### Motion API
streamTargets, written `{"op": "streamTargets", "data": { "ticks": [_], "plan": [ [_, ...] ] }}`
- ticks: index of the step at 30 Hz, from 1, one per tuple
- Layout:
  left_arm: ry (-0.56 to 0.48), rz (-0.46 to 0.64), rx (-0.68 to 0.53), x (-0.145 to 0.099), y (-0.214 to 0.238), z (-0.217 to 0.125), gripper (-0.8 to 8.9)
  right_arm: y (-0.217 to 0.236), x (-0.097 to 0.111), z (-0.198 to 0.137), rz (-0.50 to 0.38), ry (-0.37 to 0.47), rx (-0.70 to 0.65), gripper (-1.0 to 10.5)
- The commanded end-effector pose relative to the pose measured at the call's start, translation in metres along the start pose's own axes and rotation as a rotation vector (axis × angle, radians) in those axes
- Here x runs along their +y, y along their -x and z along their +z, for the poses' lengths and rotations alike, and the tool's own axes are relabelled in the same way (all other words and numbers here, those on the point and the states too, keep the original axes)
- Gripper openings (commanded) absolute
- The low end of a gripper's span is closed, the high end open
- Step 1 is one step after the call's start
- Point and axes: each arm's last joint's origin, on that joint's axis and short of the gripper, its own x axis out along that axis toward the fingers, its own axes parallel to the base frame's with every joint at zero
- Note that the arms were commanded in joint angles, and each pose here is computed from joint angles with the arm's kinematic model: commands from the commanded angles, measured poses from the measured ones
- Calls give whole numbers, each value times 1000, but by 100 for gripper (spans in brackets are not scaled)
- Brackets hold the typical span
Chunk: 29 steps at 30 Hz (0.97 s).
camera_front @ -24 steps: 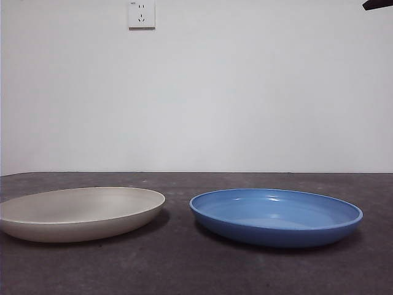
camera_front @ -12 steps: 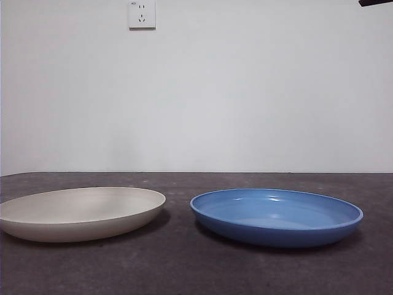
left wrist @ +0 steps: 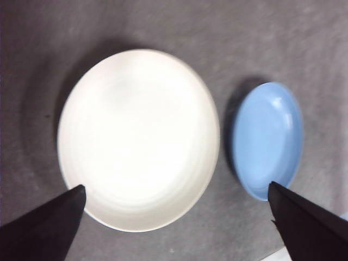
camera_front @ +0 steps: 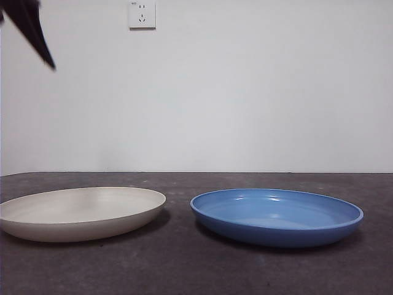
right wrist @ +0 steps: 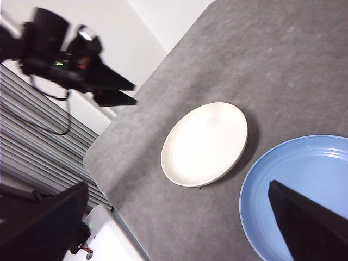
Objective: Pick up the white plate, put it on the blue plate, put it on desk
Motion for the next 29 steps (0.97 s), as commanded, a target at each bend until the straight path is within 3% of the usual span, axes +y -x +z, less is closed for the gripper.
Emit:
{"op": "streamTargets", "data": {
  "ticks": [1, 16, 29],
  "plan": [
    [-16, 2, 48, 12, -17, 11, 559, 0, 3, 3, 11, 19, -3, 675],
    [100, 28, 226, 67, -94, 30, 559, 0, 2, 2, 7, 10, 7, 676],
    [120, 29, 284, 77, -122, 29, 559, 0, 2, 2, 4, 11, 6, 675]
  ]
}}
